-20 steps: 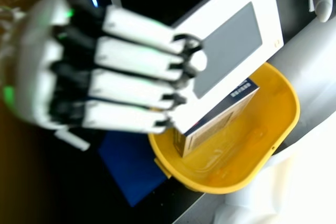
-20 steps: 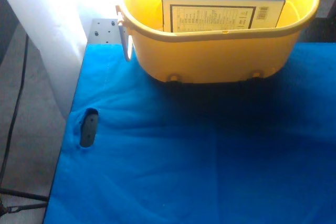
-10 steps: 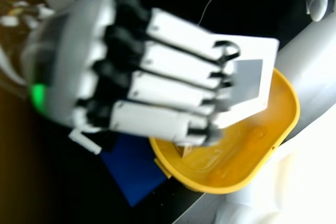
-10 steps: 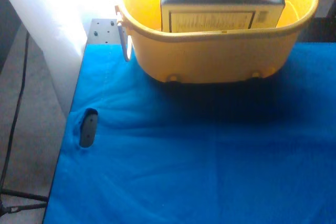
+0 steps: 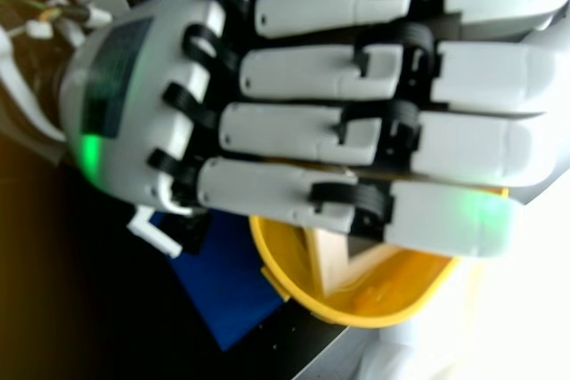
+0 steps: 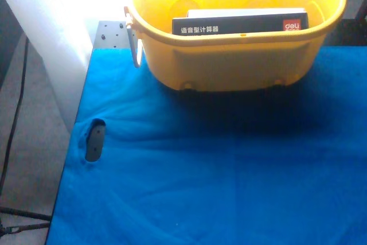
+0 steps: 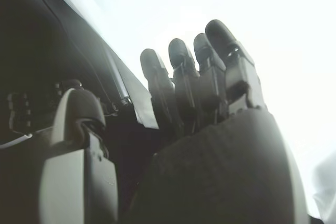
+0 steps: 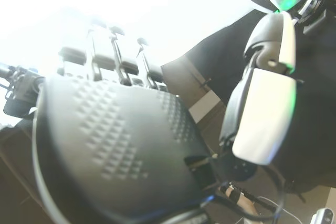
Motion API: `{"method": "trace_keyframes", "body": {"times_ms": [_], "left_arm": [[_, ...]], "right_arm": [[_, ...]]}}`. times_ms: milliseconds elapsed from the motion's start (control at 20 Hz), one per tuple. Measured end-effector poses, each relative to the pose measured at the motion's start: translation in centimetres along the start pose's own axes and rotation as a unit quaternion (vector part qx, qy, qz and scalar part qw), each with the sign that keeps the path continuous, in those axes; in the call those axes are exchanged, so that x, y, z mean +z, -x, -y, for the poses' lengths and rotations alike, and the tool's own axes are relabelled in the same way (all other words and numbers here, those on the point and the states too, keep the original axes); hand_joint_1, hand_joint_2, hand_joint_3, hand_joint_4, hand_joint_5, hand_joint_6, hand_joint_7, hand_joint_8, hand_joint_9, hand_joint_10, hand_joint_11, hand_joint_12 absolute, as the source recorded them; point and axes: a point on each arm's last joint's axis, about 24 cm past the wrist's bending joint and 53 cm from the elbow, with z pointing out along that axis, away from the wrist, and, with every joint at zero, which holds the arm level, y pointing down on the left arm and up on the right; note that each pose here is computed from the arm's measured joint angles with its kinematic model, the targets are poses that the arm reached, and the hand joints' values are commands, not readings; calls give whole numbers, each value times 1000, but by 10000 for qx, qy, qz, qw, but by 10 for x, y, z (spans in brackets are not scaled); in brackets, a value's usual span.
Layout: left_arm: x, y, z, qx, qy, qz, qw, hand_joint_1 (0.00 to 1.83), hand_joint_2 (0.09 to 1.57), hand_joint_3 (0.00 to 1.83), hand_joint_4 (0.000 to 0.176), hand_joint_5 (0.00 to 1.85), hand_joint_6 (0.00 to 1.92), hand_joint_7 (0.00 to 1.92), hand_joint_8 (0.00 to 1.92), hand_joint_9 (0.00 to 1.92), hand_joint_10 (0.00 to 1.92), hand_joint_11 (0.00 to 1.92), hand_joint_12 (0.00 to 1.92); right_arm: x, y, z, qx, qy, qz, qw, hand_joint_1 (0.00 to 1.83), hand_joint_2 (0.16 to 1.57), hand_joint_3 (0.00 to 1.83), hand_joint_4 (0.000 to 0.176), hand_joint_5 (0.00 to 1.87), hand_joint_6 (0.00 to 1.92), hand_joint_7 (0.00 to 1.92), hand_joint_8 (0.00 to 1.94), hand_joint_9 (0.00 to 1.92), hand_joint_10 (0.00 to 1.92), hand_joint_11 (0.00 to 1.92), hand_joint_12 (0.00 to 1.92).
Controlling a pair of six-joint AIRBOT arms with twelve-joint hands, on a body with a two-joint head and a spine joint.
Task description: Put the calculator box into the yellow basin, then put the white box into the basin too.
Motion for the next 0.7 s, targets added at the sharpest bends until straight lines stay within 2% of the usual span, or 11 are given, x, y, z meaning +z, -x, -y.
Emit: {"method": "trace_keyframes", "body": {"times_ms": [50, 100, 150, 200, 300, 350, 400, 450, 550, 600, 700], "left_arm": [[-1, 2, -1, -8, 6, 15, 10000, 825, 1209, 3, 0, 755, 36, 339, 710, 66, 1234, 0, 1787], [-4, 5, -2, -29, 12, 36, 10000, 794, 1227, 4, 0, 739, 38, 297, 560, 23, 1035, 0, 1610], [-7, 8, -3, -39, 18, 59, 10000, 779, 1210, 0, 0, 747, 48, 354, 339, 29, 743, 0, 1251], [-11, 14, -4, -51, 14, 124, 9999, 769, 1207, 0, 0, 743, 51, 422, 188, 110, 584, 0, 1159], [-20, 27, -3, -48, -24, 270, 9996, 759, 1206, 0, 0, 778, 102, 454, 40, 207, 389, 0, 1160], [-24, 29, 0, -50, -72, 312, 9995, 767, 1195, 0, 0, 794, 174, 479, 15, 240, 331, 0, 1197], [-31, 31, 5, -38, -142, 354, 9993, 765, 1190, 1, 0, 761, 296, 509, 6, 287, 304, 0, 1231], [-33, 32, 6, -30, -161, 355, 9992, 793, 1207, 1, 0, 697, 441, 504, 2, 278, 290, 0, 1247], [-43, 37, 8, 48, -217, 403, 9989, 762, 1199, 0, 0, 582, 453, 481, 0, 282, 272, 0, 1265], [-49, 39, 10, 68, -246, 433, 9987, 770, 1199, 0, 0, 584, 415, 469, 0, 279, 245, 0, 1271], [-64, 40, 19, 178, -412, 484, 9978, 851, 1239, 3, 0, 559, 619, 471, 13, 273, 389, 0, 1401]], "right_arm": [[-1, 5, -3, 97, 55, 54, 9999, 783, 779, 0, 83, 36, 14, 0, 0, 0, 0, 0, 0], [-6, 15, -8, 247, 169, 163, 9994, 785, 794, 0, 63, 80, 31, 30, 12, 0, 0, 0, 0], [-12, 24, -10, 355, 265, 237, 9987, 781, 889, 0, 50, 129, 7, 36, 10, 41, 0, 0, 387], [-20, 29, -11, 442, 328, 269, 9981, 704, 877, 0, 60, 128, 5, 54, 7, 66, 6, 0, 708], [-29, 31, -13, 470, 365, 253, 9979, 809, 900, 0, 2, 256, 37, 173, 7, 86, 24, 0, 1428], [-35, 32, -18, 481, 443, 259, 9975, 844, 896, 0, 0, 364, 73, 248, 17, 106, 54, 0, 1822], [-44, 33, -28, 501, 573, 276, 9967, 862, 932, 13, 0, 297, 41, 222, 3, 110, 63, 0, 1901], [-48, 33, -30, 493, 604, 272, 9966, 907, 1009, 0, 0, 277, 22, 288, 11, 136, 469, 0, 1814], [-60, 34, -35, 455, 699, 262, 9962, 847, 1040, 0, 0, 303, 25, 317, 10, 50, 640, 0, 1563], [-65, 31, -38, 478, 754, 252, 9957, 748, 1032, 0, 45, 306, 27, 331, 11, 9, 700, 0, 1655], [-71, 22, -40, 570, 756, 181, 9953, 710, 1059, 4, 71, 285, 20, 353, 13, 11, 771, 0, 1725]]}}
